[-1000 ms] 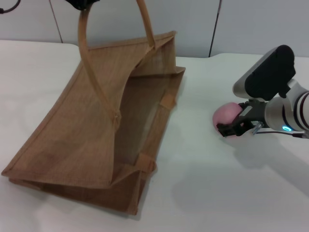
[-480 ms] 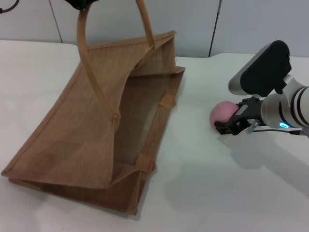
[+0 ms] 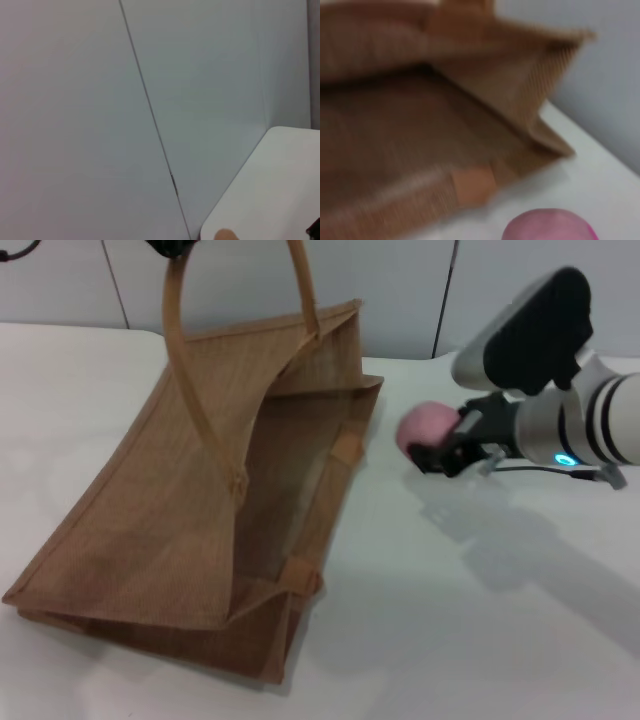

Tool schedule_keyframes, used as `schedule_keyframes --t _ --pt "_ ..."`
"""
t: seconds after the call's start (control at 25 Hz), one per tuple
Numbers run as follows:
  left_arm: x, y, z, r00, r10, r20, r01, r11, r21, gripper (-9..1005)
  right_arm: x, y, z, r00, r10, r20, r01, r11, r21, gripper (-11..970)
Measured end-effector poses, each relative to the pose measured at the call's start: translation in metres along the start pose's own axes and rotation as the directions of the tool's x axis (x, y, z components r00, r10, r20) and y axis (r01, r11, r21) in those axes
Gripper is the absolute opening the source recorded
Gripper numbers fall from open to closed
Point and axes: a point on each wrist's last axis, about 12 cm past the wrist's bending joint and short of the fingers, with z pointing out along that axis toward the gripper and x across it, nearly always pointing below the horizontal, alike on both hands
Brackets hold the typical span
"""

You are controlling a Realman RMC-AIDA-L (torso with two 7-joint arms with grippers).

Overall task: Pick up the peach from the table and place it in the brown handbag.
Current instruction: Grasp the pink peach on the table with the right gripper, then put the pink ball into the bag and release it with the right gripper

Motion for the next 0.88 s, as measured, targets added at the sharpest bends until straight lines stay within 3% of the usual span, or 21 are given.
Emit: schedule_keyframes --t 0.48,0.88 --pt "-0.014 -0.008 0.007 0.998 0.055 0.016 -0.055 0.998 0.018 117 -0.034 0.034 -0.003 0.992 -0.038 0.117 0.055 0.988 -0.146 601" --pt "-0.021 -0.015 0.014 0.997 0.078 0.025 -0.079 0.996 0.041 117 -0.046 0.051 0.0 0.981 -0.07 0.18 0.107 0.973 -0.207 596"
